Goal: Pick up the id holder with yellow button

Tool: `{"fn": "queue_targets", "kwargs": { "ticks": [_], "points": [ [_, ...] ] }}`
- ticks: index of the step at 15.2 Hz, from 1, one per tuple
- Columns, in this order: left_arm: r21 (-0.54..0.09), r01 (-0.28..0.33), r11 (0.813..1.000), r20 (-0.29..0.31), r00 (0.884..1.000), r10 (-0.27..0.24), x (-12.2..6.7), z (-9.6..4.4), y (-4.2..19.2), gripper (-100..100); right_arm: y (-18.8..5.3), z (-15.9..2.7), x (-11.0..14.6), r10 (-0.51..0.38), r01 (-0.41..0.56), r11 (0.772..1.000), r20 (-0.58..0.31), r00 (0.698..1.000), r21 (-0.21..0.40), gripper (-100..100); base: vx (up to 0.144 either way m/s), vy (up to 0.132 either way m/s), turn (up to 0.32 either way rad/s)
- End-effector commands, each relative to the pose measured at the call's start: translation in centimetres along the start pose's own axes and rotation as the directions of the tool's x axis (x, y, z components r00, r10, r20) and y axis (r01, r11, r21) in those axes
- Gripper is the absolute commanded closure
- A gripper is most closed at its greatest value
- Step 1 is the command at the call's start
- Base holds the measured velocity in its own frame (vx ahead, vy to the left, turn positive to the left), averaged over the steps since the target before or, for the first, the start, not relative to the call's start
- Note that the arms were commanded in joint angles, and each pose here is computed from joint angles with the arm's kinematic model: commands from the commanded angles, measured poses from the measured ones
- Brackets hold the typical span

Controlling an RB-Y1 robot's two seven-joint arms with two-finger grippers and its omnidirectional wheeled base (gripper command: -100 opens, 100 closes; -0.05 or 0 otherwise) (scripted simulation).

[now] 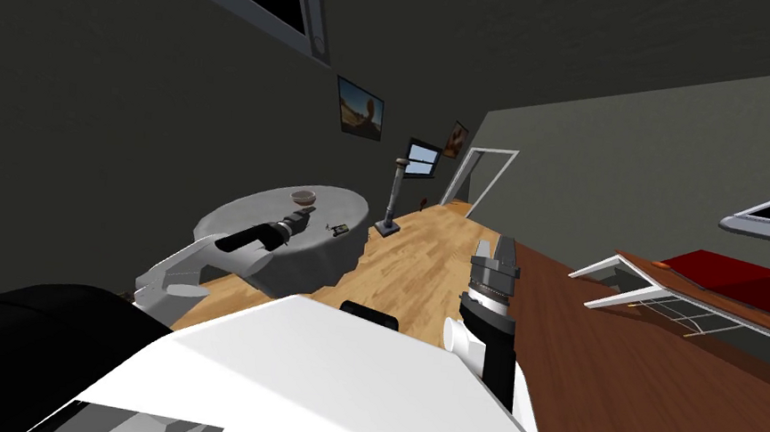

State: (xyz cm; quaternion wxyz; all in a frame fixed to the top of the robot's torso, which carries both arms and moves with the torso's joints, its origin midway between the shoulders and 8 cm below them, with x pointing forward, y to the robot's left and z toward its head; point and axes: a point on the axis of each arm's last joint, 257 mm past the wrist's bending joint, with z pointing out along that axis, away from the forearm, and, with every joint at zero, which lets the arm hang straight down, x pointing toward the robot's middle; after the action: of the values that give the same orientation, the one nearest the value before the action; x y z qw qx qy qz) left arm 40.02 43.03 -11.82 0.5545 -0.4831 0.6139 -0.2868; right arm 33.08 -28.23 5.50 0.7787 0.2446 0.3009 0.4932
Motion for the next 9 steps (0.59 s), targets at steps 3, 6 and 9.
{"fn": "queue_targets", "kwargs": {
  "ticks": [3, 6, 9],
  "points": [
    [-0.079, -0.01, 0.997, 0.003, 1.0, 0.01, -0.7, -0.3, 1.5, -100, 0.0, 0.0, 0.0, 0.0, 0.0, 1.0, 0.0, 1.0, 0.0, 0, 0.037, -0.015, -0.033],
    [-0.124, -0.015, 0.992, 0.004, 1.0, 0.016, -1.0, -0.5, 2.3, -100, 0.0, 0.0, 0.0, 0.0, 0.0, 1.0, 0.0, 1.0, 0.0, 0, 0.044, -0.019, -0.033],
    [-0.172, -0.02, 0.985, 0.004, 1.0, 0.021, -1.4, -0.8, 3.2, -100, 0.0, 0.0, 0.0, 0.0, 0.0, 1.0, 0.0, 1.0, 0.0, 0, 0.046, -0.018, -0.029]
  ]
}}
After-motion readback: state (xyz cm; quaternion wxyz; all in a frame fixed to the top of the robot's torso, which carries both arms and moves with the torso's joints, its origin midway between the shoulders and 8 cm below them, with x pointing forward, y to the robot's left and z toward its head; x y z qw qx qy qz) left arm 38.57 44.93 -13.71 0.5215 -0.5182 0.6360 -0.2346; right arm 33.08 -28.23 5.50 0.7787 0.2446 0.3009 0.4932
